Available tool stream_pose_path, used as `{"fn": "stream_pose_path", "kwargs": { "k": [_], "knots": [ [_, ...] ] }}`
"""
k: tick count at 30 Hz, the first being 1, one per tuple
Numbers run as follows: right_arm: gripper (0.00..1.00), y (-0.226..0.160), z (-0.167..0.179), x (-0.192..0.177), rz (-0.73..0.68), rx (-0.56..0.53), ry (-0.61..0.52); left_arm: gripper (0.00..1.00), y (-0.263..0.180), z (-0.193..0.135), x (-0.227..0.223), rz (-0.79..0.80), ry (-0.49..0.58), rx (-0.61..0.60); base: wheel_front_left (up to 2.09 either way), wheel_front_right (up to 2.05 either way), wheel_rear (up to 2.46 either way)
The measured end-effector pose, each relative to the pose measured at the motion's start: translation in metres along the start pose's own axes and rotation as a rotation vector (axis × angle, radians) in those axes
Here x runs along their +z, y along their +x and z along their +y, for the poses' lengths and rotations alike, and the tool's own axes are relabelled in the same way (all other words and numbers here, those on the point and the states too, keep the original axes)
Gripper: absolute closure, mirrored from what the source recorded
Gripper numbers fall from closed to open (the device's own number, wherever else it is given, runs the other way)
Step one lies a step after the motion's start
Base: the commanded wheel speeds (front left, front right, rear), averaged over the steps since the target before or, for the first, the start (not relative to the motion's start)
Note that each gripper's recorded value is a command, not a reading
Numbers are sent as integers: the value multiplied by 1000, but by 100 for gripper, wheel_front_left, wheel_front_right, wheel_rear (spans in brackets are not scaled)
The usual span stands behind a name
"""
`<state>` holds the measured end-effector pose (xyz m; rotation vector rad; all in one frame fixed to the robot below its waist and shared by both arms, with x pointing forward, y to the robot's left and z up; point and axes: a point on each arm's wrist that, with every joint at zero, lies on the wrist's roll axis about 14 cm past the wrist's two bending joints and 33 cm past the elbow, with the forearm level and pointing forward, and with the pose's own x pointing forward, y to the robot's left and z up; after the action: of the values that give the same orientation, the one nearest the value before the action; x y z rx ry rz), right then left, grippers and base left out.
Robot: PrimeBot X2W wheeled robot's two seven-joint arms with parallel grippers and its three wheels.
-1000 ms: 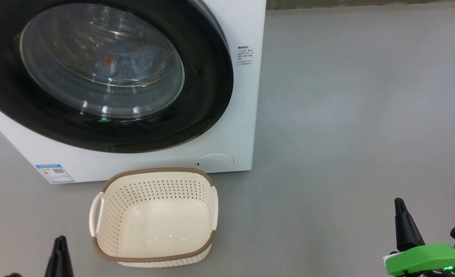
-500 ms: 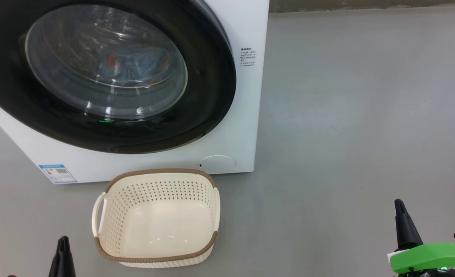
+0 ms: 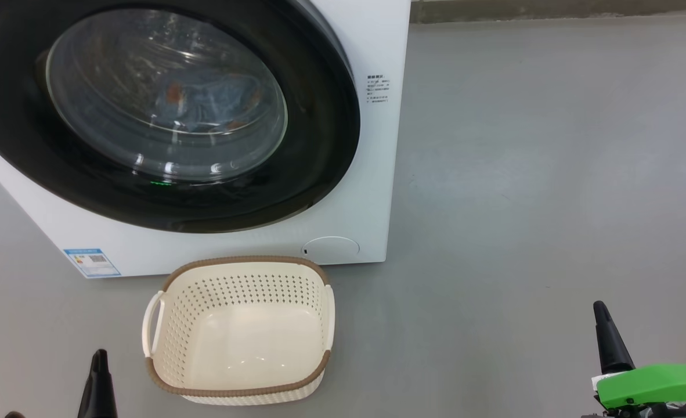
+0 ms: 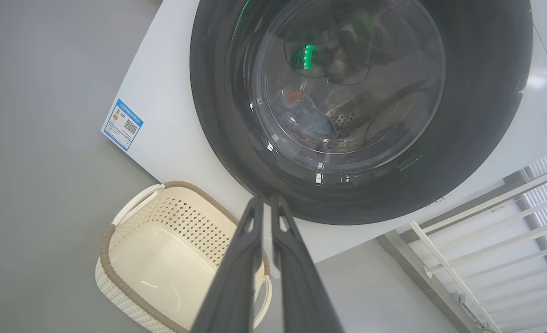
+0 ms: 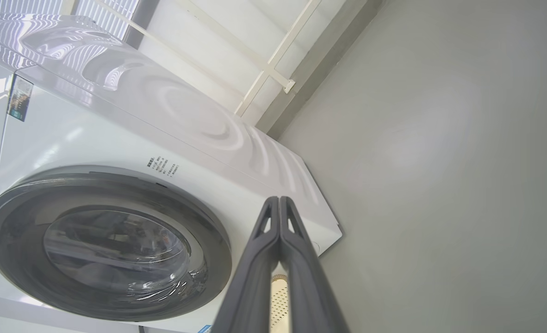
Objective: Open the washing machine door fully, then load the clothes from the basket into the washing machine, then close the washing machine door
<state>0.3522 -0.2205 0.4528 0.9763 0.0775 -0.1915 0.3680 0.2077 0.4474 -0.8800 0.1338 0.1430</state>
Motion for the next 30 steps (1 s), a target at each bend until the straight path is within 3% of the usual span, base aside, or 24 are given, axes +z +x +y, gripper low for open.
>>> {"fn": "stream_pose_path", "kwargs": {
  "k": [30],
  "knots": [
    [100,11,19,0,36,46,302,100,2,-16,3,21,-345,-46,0,0,0]
  ]
}}
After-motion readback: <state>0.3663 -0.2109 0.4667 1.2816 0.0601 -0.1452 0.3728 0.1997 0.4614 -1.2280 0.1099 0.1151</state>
